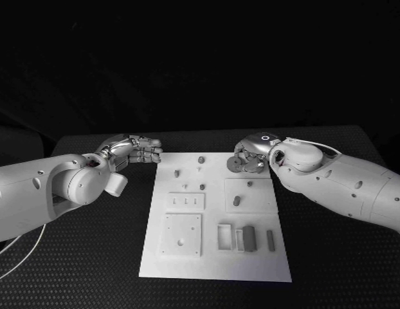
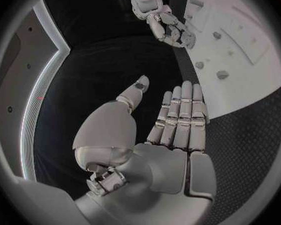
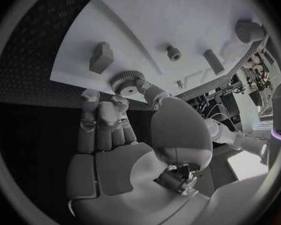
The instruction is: Assemble the parts on the task board
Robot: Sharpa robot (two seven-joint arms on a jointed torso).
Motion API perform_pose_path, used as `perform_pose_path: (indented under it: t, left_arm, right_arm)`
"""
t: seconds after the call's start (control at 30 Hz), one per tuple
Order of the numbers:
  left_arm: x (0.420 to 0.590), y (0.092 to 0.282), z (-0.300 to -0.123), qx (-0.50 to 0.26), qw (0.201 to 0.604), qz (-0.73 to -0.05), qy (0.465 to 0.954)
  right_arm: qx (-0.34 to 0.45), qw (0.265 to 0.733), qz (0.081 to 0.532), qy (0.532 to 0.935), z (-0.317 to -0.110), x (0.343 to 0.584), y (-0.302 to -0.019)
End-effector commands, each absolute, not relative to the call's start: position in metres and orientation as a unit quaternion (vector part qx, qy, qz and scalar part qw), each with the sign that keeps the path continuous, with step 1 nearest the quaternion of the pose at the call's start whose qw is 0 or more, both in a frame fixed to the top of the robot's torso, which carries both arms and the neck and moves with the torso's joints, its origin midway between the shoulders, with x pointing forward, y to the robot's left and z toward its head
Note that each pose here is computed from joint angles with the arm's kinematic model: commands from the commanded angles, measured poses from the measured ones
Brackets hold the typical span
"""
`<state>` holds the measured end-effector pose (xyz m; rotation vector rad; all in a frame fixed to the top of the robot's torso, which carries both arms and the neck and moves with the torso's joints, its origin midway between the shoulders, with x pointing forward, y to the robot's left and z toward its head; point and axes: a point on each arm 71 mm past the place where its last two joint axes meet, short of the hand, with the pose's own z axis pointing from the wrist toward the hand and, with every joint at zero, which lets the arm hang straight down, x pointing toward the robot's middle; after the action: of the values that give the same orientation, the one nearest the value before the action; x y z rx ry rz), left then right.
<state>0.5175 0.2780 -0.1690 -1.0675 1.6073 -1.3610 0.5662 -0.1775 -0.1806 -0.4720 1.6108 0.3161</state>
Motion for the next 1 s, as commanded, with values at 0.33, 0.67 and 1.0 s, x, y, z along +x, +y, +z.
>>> perform_pose_path:
  t: [0.33, 0.67, 1.0]
  left_arm:
    - [0.5169, 0.2759, -0.1677, -0.415, 0.375, -0.540, 0.629]
    - [0.5167, 0.2760, -0.1677, -0.415, 0.375, -0.540, 0.629]
    - [0.5165, 0.2761, -0.1677, -0.415, 0.375, -0.540, 0.629]
  right_arm:
    - [-0.211, 0.653, 0.141, 0.714, -0.1822, 0.5652, -0.1740]
    - [-0.212, 0.651, 0.143, 0.714, -0.1825, 0.5651, -0.1719]
    - [-0.214, 0.652, 0.139, 0.714, -0.1827, 0.5655, -0.1712]
